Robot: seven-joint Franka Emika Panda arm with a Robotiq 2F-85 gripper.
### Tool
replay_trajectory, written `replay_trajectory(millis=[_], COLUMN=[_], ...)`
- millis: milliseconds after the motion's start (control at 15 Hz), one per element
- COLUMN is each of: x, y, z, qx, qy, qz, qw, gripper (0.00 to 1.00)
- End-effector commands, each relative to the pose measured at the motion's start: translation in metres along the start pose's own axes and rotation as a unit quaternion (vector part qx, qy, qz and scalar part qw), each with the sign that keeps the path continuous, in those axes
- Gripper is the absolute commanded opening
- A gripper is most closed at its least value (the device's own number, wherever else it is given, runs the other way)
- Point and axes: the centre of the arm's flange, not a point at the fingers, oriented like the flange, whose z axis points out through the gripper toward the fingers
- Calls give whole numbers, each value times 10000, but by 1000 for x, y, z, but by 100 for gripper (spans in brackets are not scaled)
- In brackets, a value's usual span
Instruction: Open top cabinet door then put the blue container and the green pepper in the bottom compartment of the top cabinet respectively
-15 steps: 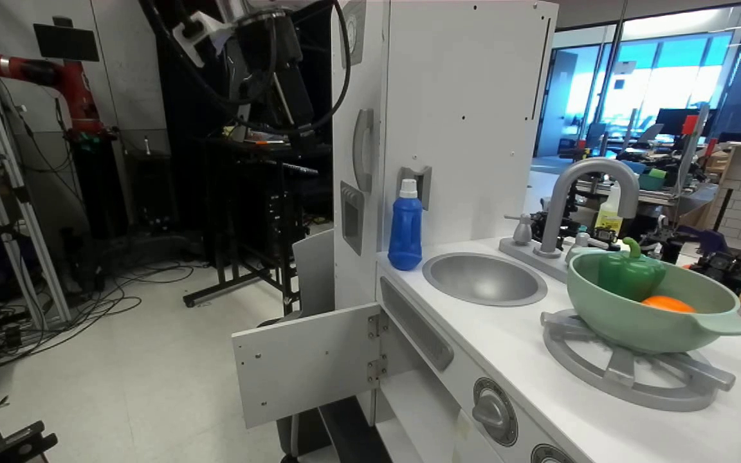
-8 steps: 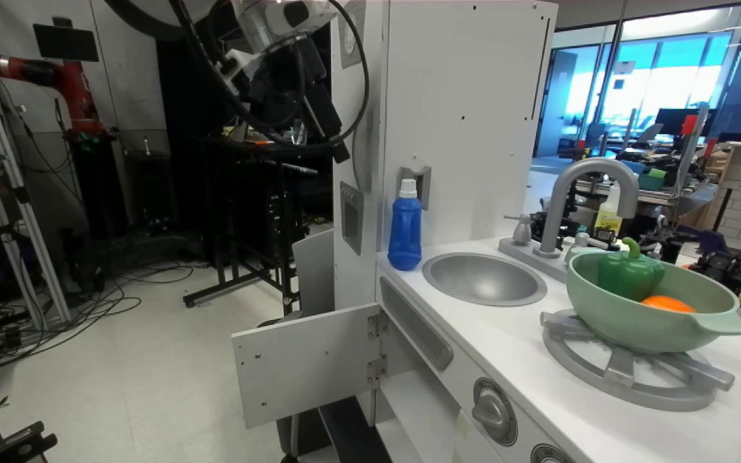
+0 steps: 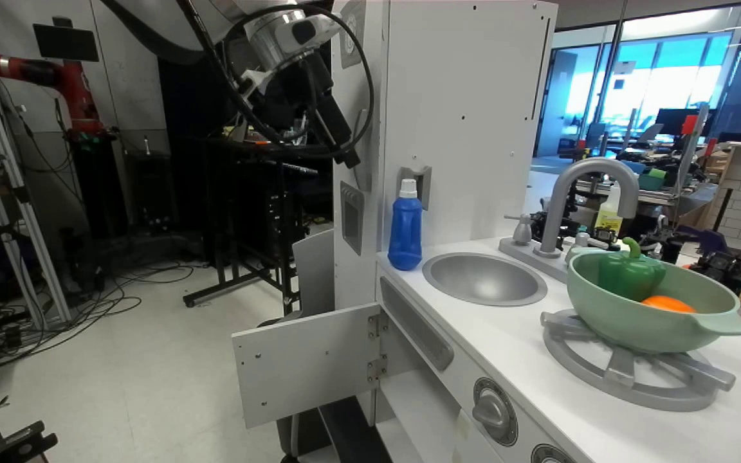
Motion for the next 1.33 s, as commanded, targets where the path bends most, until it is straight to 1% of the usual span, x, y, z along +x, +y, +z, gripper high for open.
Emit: replay_trajectory(millis=[0,133,467,800,867,933,1133,1267], x=[2,1,2,12,15,17,19,18], y=[-15,-18,-8,0,1,2,6,7], z=[0,-2,1,5,5,4,5,4], qx=[-131,-188,-410,-517,-525,-541,-533,-535], qy=[186,225,248,300,327,346,384,404], qz=[-137,-246,-531,-630,-646,-658,-676,-689], qw=[9996,9993,9974,9962,9960,9958,9955,9954], gripper=[100,100,100,100,75,74,49,35])
